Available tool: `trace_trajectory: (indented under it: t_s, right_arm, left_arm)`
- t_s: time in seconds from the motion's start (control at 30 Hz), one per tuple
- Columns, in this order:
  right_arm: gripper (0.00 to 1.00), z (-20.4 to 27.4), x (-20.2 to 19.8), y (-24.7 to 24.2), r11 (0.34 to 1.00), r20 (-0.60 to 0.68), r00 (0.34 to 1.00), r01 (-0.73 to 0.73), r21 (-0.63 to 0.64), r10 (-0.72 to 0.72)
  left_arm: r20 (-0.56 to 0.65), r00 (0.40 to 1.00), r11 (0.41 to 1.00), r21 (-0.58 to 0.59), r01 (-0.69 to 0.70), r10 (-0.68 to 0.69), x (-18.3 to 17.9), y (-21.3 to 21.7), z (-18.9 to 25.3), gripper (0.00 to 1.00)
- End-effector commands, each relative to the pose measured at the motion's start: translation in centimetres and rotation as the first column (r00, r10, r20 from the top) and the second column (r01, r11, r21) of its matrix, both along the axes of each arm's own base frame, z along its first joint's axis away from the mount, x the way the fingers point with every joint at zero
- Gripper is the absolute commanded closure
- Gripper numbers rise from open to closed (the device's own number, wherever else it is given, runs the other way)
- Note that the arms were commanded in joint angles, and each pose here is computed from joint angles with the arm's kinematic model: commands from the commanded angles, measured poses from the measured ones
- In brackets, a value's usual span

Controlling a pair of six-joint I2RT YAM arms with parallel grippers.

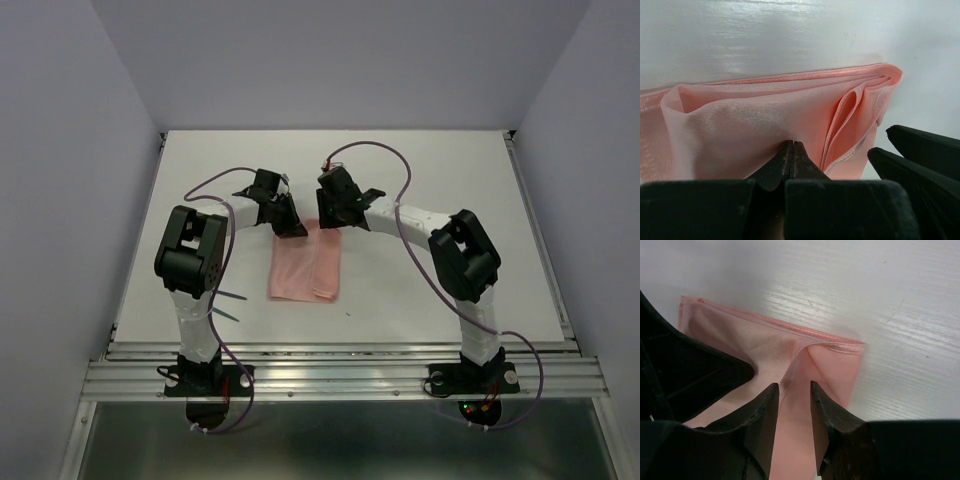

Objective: Fold the napkin into a case and place the utensils inside
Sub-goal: Fold the lower triangle-folded napkin at the center of the board.

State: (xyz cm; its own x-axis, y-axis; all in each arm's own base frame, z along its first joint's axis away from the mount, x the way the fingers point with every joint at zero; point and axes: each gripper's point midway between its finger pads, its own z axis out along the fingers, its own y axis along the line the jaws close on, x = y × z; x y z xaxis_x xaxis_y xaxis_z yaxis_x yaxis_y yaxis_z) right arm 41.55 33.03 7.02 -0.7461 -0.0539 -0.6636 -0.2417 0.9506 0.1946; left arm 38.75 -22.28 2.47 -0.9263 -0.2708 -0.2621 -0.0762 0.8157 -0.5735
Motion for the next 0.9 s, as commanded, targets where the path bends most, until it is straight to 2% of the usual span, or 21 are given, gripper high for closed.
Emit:
trace_trajectory:
  t_s: [0.0, 0.07, 0.13, 0.23, 0.47, 0.67, 0.87]
  right_arm:
    - [0.62, 2.6, 0.8, 0.0, 0.999, 0.061, 0.998, 0.034, -0.021, -0.033]
    - [0.62, 2.9, 0.9, 0.3, 0.999, 0.072, 0.997, 0.031, -0.033, -0.028]
    - [0.54, 3.1, 1.6, 0.3, 0.998, 0.088, 0.995, 0.044, -0.047, -0.040]
    - [0.48, 2.7, 1.3, 0.8, 0.995, 0.090, 0.996, 0.025, -0.099, -0.016]
    - [0.48, 1.2, 1.9, 1.0, 0.985, 0.098, 0.995, 0.020, -0.171, -0.003]
    - [0.52, -0.2, 2.5, 0.9, 0.974, 0.082, 0.997, 0.013, -0.225, 0.006]
    - [0.69, -1.4, 2.7, 0.4, 0.964, 0.078, 0.997, 0.021, -0.266, 0.000]
  left_arm:
    - [-0.019, 1.000, 1.000, 0.029, -0.005, 0.005, -0.3, 0.4, -1.0, 1.00]
    - [-0.016, 1.000, 1.000, 0.027, -0.003, 0.003, -0.3, 0.3, -0.9, 1.00]
    - [-0.019, 1.000, 1.000, 0.027, -0.002, 0.003, -0.4, 0.3, -1.0, 1.00]
    - [-0.020, 1.000, 1.000, 0.026, -0.001, 0.002, -0.4, 0.3, -1.0, 1.00]
    - [-0.027, 1.000, 0.999, 0.035, -0.008, 0.009, -0.5, 0.5, -1.3, 1.00]
    - [-0.036, 0.999, 0.999, 0.032, -0.006, 0.007, -0.6, 0.4, -1.5, 1.00]
    - [-0.042, 0.999, 0.999, 0.031, -0.008, 0.009, -0.7, 0.4, -1.8, 1.00]
